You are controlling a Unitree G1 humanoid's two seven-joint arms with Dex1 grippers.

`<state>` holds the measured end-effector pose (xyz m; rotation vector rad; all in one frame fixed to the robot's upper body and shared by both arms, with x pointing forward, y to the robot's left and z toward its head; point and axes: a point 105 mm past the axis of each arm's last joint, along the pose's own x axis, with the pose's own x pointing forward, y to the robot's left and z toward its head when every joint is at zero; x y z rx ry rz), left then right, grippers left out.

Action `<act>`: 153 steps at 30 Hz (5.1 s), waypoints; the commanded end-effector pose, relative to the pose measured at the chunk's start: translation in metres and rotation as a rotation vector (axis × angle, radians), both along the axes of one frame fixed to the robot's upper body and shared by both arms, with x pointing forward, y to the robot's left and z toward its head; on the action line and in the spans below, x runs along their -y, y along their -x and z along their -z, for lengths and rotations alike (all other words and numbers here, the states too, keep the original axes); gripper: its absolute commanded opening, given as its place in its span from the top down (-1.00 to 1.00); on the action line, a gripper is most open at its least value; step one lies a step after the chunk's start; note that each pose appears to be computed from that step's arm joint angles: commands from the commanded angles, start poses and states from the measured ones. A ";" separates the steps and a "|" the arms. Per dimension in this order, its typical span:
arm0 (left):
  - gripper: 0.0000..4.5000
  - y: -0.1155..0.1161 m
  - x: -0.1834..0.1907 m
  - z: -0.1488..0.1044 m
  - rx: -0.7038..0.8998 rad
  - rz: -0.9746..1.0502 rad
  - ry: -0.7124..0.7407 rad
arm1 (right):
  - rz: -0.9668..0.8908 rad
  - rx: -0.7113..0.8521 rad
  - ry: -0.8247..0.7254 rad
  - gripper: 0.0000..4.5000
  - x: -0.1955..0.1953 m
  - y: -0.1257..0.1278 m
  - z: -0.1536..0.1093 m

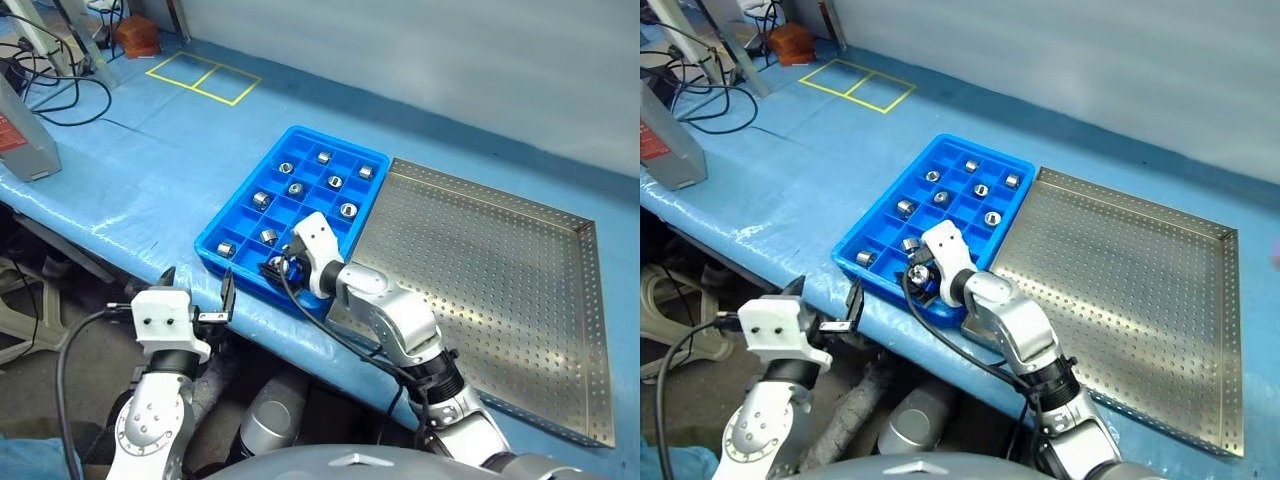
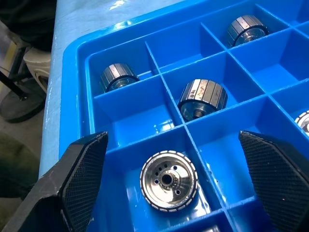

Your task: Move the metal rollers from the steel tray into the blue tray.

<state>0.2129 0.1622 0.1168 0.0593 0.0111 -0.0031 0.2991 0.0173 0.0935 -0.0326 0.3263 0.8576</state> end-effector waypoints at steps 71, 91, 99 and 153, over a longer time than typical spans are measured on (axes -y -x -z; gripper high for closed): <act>-1.00 -0.022 0.061 0.009 -0.050 0.457 -0.015 | 0.267 0.022 0.035 -0.98 0.079 0.016 -0.001; -1.00 -0.022 0.064 0.010 -0.052 0.477 -0.014 | 0.258 0.026 0.033 -0.98 0.078 0.017 -0.002; -1.00 -0.022 0.066 0.010 -0.056 0.485 -0.011 | 0.272 0.025 0.035 -0.98 0.081 0.017 -0.002; -1.00 -0.027 0.066 0.004 -0.027 0.447 -0.009 | 0.401 0.097 -0.045 0.24 0.056 -0.056 0.005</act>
